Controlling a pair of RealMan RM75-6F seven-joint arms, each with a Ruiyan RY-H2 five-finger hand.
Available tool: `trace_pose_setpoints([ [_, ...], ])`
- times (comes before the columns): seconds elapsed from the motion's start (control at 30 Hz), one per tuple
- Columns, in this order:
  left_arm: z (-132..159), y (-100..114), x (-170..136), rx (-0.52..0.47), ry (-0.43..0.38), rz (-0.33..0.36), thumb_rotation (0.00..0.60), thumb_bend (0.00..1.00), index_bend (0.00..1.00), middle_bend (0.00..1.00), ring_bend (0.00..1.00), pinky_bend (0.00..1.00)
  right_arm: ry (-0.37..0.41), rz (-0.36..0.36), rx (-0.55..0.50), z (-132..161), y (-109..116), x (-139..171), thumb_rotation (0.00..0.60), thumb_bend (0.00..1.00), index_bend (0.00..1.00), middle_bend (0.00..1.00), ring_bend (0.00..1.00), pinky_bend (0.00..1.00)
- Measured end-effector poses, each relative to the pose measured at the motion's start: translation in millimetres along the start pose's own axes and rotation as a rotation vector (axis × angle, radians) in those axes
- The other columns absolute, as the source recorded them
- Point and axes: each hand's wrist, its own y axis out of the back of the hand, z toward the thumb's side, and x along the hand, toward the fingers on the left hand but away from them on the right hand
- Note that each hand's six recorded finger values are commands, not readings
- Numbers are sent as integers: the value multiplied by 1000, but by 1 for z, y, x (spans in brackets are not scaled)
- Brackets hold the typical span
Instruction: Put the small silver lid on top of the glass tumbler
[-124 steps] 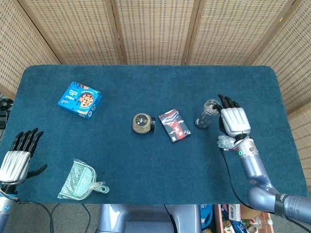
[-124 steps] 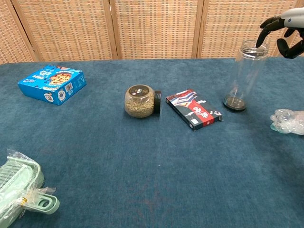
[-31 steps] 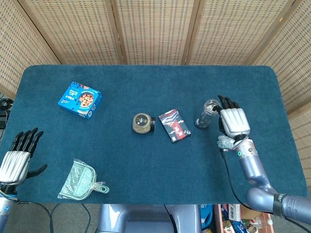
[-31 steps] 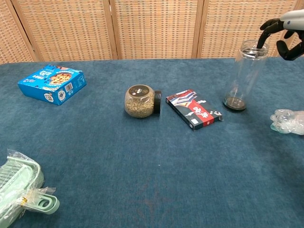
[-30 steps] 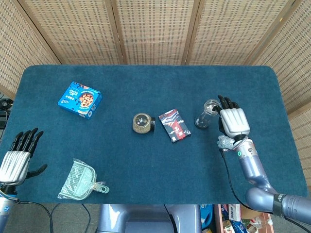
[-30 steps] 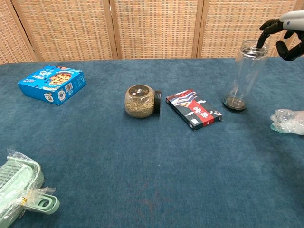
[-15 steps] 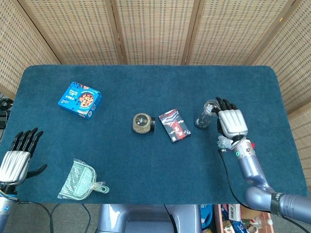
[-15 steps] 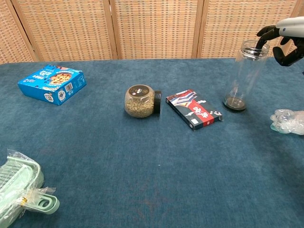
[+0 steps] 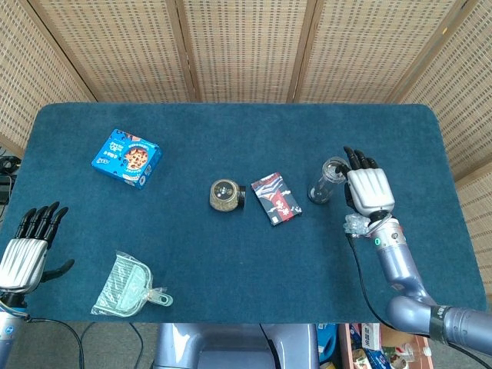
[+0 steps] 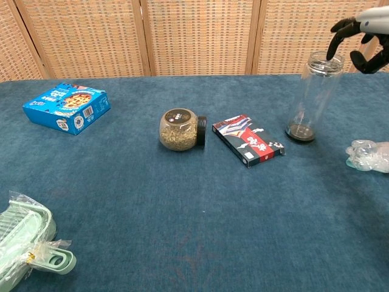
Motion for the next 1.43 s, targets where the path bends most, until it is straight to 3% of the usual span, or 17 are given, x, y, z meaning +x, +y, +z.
trace_pose_setpoints([
  [0.33,-1,2,0,-6,3,9,600,208,0,0,0,0,-23,-68,10,-9,22,9,600,529,251,0,0,177],
  [0.57,-5,3,1,-16,13,25,600,208,0,0,0,0,-48,-139,1,-25,35,27,600,325,132,0,0,107],
  [0.87,-12,-1,5,-8,47,28,600,209,0,0,0,0,-47,-183,-24,-53,15,73,600,28,0,0,0,15],
  [1.13,-17,0,6,-3,67,57,600,189,0,0,0,0,-85,-155,1,-92,-29,119,600,0,0,0,0,0],
  [1.43,-17,-1,2,7,69,69,600,187,0,0,0,0,-118,-187,-1,-118,-63,157,600,0,0,0,0,0],
])
